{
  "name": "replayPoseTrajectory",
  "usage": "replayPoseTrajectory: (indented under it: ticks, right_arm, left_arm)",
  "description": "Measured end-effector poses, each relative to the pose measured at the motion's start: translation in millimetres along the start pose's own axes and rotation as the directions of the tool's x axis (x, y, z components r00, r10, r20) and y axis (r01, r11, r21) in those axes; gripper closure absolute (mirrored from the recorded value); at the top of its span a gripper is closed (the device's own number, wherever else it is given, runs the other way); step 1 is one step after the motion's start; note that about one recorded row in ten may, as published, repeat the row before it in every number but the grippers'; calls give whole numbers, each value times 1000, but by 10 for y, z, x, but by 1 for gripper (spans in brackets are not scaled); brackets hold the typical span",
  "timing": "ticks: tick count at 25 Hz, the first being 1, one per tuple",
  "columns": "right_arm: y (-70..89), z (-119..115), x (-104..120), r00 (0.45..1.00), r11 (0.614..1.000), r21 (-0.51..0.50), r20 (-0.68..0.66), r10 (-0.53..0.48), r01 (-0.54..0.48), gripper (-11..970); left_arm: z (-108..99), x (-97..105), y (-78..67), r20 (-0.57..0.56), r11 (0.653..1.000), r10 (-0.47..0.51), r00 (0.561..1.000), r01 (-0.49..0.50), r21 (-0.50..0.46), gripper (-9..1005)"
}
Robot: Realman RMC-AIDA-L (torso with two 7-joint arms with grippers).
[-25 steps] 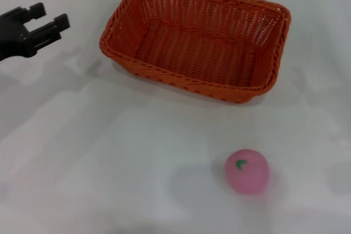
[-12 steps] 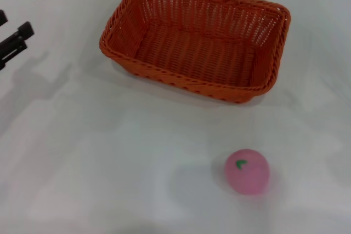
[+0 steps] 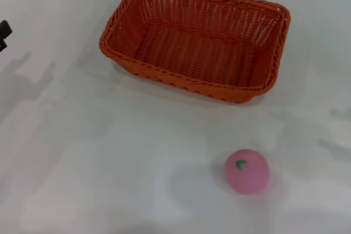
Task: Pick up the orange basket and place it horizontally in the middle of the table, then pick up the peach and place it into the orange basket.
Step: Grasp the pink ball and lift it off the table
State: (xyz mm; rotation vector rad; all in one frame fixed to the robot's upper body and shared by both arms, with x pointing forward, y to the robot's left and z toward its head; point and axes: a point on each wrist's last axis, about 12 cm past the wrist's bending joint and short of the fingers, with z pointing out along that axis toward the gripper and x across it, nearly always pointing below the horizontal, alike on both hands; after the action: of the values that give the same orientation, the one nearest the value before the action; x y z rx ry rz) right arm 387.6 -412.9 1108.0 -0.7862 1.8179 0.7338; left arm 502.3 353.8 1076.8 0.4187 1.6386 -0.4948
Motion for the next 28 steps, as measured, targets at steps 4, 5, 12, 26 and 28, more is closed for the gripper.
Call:
replayPoseTrajectory:
  ticks: [4, 5, 12, 26, 28]
  right_arm:
    - [1, 195, -19, 996, 996, -95, -85, -4, -4, 139]
    - [1, 242, -18, 995, 994, -110, -100, -5, -6, 139]
    - [-28, 641, 17, 985, 981, -194, -170, -7, -26, 142]
    - [-29, 1030, 115, 966, 955, -291, -259, -19, -59, 148]
    - [6, 1088, 128, 963, 948, -314, -269, -26, -62, 149]
  left_arm:
    - [-4, -3, 5, 4, 1000, 4, 1000, -4, -4, 325]
    - [-5, -2, 5, 4, 1000, 5, 1000, -5, -4, 326]
    - [-5, -1, 7, 5, 1000, 23, 1000, -23, -5, 326]
    - [-66, 11, 37, 25, 999, 24, 999, -23, -34, 328]
    - [-71, 11, 32, 33, 999, 24, 999, -23, -33, 328]
